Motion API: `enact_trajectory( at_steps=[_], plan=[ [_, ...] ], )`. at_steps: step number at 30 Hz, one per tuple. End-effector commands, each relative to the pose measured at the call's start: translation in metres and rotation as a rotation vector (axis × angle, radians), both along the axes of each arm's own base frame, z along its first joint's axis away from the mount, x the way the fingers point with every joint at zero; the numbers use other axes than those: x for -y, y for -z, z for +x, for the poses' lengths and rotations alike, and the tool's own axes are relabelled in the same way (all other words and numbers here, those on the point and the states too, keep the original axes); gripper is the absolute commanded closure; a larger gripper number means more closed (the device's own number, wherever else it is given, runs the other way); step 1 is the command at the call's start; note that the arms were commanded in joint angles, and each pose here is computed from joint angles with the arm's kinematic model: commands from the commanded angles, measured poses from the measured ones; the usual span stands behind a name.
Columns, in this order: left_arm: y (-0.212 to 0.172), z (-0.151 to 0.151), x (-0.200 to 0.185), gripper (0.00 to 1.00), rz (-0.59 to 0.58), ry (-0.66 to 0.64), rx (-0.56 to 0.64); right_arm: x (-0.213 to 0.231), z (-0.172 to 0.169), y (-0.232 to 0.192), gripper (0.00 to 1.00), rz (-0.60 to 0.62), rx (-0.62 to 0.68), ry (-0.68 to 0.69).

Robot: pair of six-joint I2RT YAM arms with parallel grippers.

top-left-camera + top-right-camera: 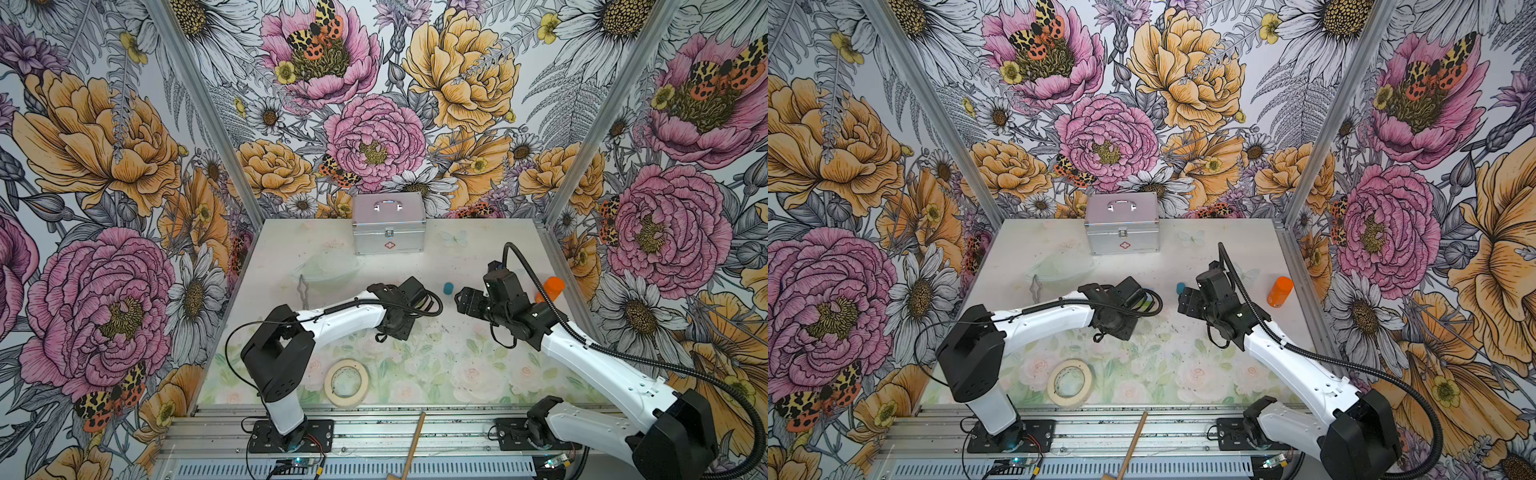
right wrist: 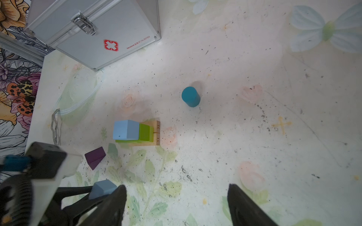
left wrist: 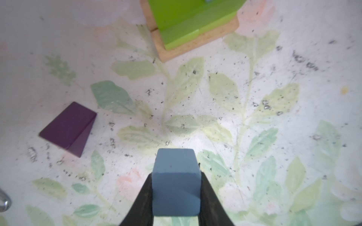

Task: Build the wood block tower
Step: 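Lift the light-blue cube and carry it over the green block with the left gripper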

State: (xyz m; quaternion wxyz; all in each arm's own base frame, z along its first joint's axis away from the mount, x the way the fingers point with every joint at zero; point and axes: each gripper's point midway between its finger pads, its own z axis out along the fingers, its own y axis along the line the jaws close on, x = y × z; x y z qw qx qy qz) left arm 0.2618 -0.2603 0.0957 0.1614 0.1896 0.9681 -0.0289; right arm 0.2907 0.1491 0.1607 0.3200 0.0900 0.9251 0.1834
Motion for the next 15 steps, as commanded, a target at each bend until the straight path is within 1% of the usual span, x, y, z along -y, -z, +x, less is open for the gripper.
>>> enact_trajectory(
  at_steps=[1, 4, 8, 11, 15],
  plan=[
    [-0.046, 0.015, -0.015, 1.00, -0.058, -0.115, 0.060, -0.004, 0.009, -0.007, 0.17, 0.017, 0.027, -0.009],
    [-0.064, 0.029, -0.014, 1.00, -0.127, -0.164, 0.062, -0.006, 0.013, -0.007, 0.17, 0.022, 0.021, -0.014],
    [-0.069, 0.049, -0.014, 1.00, -0.182, -0.234, 0.029, -0.011, 0.020, -0.008, 0.17, 0.033, 0.014, -0.028],
    [-0.067, 0.060, -0.010, 1.00, -0.169, -0.254, 0.021, -0.009, 0.024, -0.010, 0.17, 0.037, 0.013, -0.026],
    [-0.062, 0.072, 0.004, 1.00, -0.169, -0.247, 0.005, -0.003, 0.029, -0.011, 0.17, 0.046, 0.011, -0.014]
  ],
)
